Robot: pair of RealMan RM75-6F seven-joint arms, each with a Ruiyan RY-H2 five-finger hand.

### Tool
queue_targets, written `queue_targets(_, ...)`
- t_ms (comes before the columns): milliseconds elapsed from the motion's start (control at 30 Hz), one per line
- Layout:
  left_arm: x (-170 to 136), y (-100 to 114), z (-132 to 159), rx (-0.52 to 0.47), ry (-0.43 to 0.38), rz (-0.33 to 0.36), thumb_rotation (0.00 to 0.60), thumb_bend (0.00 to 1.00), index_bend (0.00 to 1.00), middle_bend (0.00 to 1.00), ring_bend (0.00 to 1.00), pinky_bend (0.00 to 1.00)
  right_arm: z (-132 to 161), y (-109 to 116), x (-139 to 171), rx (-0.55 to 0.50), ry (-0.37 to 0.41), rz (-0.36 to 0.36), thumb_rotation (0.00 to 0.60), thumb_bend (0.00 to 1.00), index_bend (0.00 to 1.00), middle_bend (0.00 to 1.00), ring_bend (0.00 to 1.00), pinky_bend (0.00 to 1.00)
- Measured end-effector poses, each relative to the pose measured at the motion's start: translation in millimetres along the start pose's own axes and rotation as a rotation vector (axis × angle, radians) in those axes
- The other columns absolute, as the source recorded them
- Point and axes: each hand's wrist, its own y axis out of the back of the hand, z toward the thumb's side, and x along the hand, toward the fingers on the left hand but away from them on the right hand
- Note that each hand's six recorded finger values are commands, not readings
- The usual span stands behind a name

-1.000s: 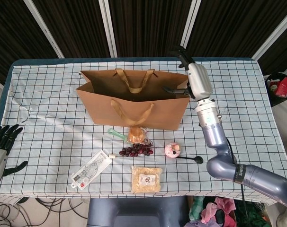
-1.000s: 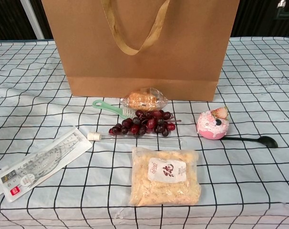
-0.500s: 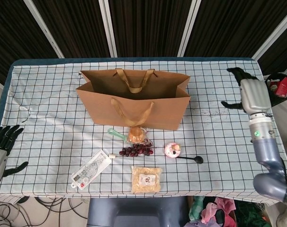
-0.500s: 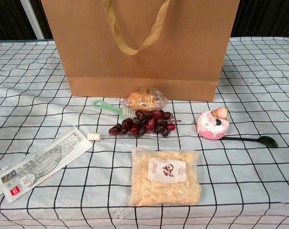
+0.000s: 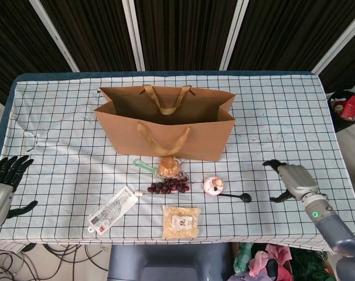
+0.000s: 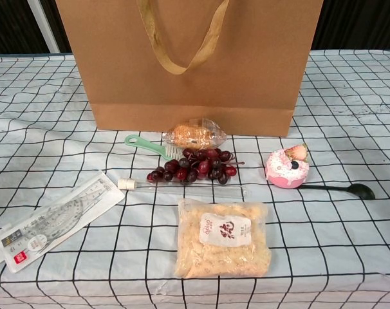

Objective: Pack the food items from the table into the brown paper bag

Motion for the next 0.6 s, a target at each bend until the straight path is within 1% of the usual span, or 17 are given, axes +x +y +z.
queue_targets(100, 0, 1, -1, 0.001, 0.004, 0.001, 0.6, 0.09, 0.09, 0.06, 0.0, 0.0, 23, -21, -5, -0.018, 0.076, 0.046, 0.6, 0.05, 0.18, 0.12, 0.22, 0.31)
queue_targets(200, 1, 1, -4, 0.005, 0.013, 0.001, 0.6, 0.09, 0.09, 0.06, 0.0, 0.0, 40, -34, -14, -0.041, 0.125, 0.053, 0.6, 0.05, 0.18, 0.12, 0.22, 0.31)
queue_targets(400, 1, 4, -7, 0.015, 0.032, 0.017, 0.6, 0.09, 0.09, 0.06, 0.0, 0.0, 66, -47, -33, -0.085, 0.176, 0.025, 0.6, 0.05, 0.18, 0.12, 0.22, 0.31)
queue_targets(600, 2, 1, -7, 0.025, 0.035, 0.008, 0.6, 0.09, 0.09, 0.06, 0.0, 0.0, 92, -50, -50, -0.122, 0.218, -0.004, 0.6, 0.05, 0.18, 0.12, 0.22, 0.31)
